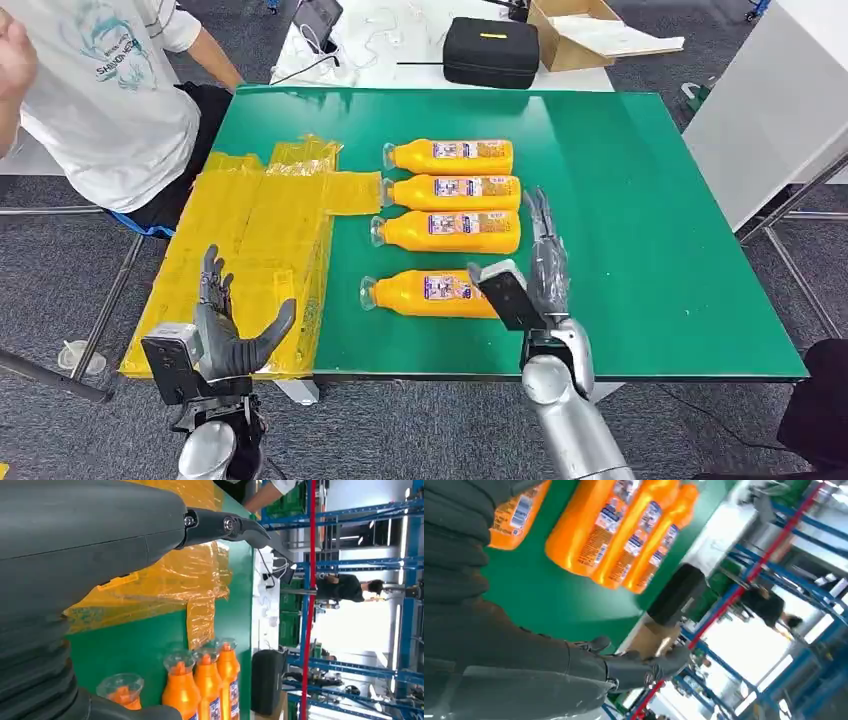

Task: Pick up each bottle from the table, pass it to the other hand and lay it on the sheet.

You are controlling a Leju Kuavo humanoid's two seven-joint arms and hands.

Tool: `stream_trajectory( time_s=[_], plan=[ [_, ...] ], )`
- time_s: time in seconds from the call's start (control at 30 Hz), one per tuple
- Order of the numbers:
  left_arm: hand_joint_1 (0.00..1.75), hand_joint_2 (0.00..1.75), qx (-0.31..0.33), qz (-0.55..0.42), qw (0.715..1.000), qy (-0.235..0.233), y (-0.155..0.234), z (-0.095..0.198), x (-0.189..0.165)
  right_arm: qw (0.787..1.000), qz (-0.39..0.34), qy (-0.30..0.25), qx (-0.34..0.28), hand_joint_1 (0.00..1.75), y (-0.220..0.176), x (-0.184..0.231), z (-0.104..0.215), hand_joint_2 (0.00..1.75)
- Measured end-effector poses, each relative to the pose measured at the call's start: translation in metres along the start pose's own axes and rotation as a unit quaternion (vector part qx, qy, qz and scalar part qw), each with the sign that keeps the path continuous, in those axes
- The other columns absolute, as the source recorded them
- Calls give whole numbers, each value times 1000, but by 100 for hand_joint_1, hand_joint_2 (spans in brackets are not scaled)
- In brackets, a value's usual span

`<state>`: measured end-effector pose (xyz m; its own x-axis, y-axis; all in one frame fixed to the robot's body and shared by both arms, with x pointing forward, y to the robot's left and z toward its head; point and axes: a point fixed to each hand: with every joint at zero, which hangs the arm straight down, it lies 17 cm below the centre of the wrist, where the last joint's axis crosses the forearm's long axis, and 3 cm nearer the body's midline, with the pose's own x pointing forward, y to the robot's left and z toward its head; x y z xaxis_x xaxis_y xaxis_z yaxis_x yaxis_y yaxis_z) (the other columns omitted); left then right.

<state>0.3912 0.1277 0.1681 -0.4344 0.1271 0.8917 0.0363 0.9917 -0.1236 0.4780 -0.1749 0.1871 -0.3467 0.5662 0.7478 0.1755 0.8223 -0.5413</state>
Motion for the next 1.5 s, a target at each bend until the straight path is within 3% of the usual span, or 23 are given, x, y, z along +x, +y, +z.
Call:
stream_trajectory(
  time_s=[0.1, 0.37, 0.6, 0.8, 1.07, 1.5],
  plan=[
    [0, 175, -3, 1, 1000, 1, 0, 0, -1, 996, 19, 29, 85, 0, 26, -18, -9, 175],
    [0, 175, -5, 0, 1000, 6, 1, 2, -5, 992, 51, 31, 115, 0, 32, -30, -23, 175],
    [0, 175, -9, -2, 1000, 10, 2, 2, -9, 977, 35, 32, 207, 0, 65, -29, -23, 175],
    [0, 175, -15, -6, 1000, 15, 1, 3, -16, 960, 17, 14, 280, 0, 95, -21, -8, 175],
    [0, 175, -15, -10, 1000, 26, 3, 4, -25, 945, 51, 3, 323, 0, 118, -27, 18, 175],
    [0, 175, -18, -10, 999, 38, 3, 7, -34, 921, 109, 24, 374, 0, 121, -66, 54, 175]
  ],
)
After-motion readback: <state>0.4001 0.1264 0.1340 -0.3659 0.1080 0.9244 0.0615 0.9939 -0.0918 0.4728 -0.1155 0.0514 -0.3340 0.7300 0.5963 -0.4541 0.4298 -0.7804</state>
